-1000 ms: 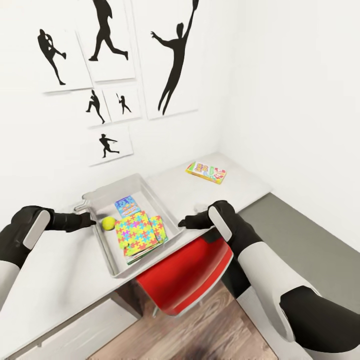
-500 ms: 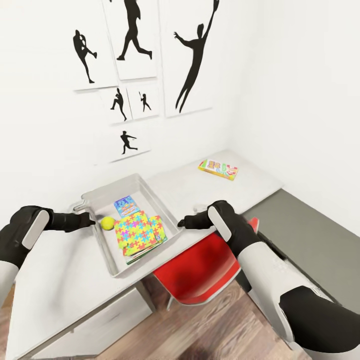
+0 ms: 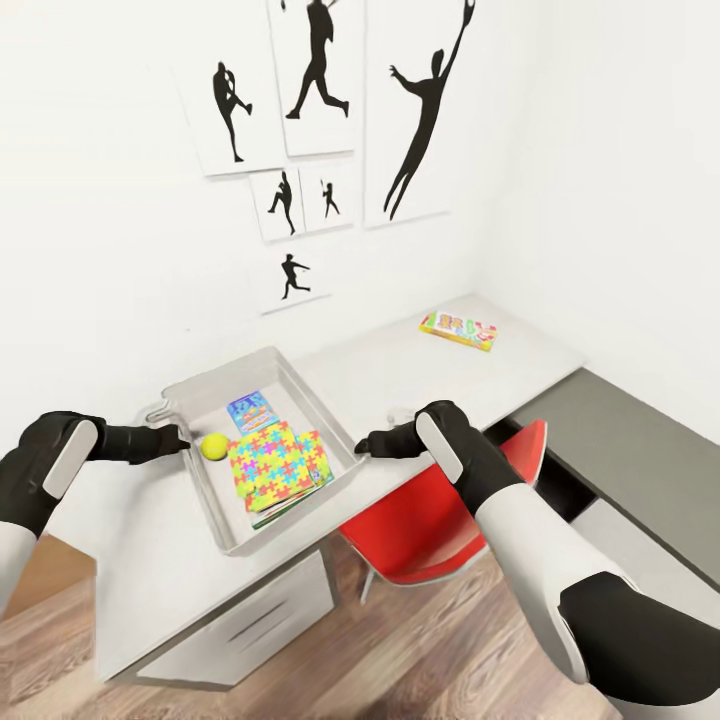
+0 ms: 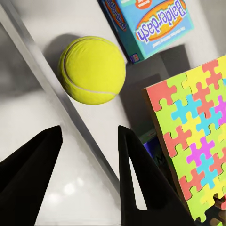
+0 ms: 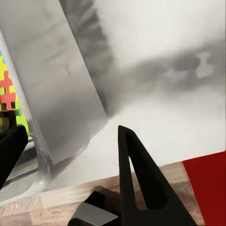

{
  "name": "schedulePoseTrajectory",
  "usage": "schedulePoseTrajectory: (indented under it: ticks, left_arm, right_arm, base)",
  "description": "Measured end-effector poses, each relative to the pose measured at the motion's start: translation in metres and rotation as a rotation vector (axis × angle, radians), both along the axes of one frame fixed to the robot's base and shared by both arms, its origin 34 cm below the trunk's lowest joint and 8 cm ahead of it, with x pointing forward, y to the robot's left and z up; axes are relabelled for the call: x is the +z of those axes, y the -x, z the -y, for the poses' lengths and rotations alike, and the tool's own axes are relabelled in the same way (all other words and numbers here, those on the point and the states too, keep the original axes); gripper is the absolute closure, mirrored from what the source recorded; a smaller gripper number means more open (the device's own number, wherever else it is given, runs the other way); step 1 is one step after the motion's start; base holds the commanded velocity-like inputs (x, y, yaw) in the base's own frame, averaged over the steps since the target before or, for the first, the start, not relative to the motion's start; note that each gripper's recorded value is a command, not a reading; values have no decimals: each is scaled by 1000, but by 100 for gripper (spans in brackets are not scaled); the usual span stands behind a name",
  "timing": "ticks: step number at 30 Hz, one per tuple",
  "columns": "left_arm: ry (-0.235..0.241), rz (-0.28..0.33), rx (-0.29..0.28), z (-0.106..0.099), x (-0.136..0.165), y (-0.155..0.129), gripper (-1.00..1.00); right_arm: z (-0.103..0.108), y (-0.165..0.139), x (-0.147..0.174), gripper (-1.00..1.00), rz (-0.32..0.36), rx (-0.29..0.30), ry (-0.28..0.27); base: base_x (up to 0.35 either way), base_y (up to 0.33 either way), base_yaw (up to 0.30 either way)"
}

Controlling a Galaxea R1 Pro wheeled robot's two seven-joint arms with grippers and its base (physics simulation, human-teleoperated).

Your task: Put all the toys in the child's room - the three board games (two on the bed and one on the table), the two jigsaw puzzles on the table, and the tennis ball on the table - inside the toy box on the table in the child's room.

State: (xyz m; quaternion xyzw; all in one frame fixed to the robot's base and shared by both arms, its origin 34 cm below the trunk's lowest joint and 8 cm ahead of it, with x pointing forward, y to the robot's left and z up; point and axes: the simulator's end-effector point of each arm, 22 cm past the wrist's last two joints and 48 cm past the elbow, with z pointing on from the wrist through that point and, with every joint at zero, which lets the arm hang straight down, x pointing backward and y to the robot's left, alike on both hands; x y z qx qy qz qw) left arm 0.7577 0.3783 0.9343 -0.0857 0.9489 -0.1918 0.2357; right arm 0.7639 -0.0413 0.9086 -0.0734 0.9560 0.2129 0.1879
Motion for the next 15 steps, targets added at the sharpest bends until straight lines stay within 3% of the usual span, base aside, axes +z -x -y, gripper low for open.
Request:
schedulePoseTrajectory:
  ticks: [15]
  left_arm:
    - [-3, 1, 4, -4, 1, 0, 100]
  right_arm:
    - [-3, 0, 1, 100, 0, 2, -6]
  base:
    - [-158, 273, 0]
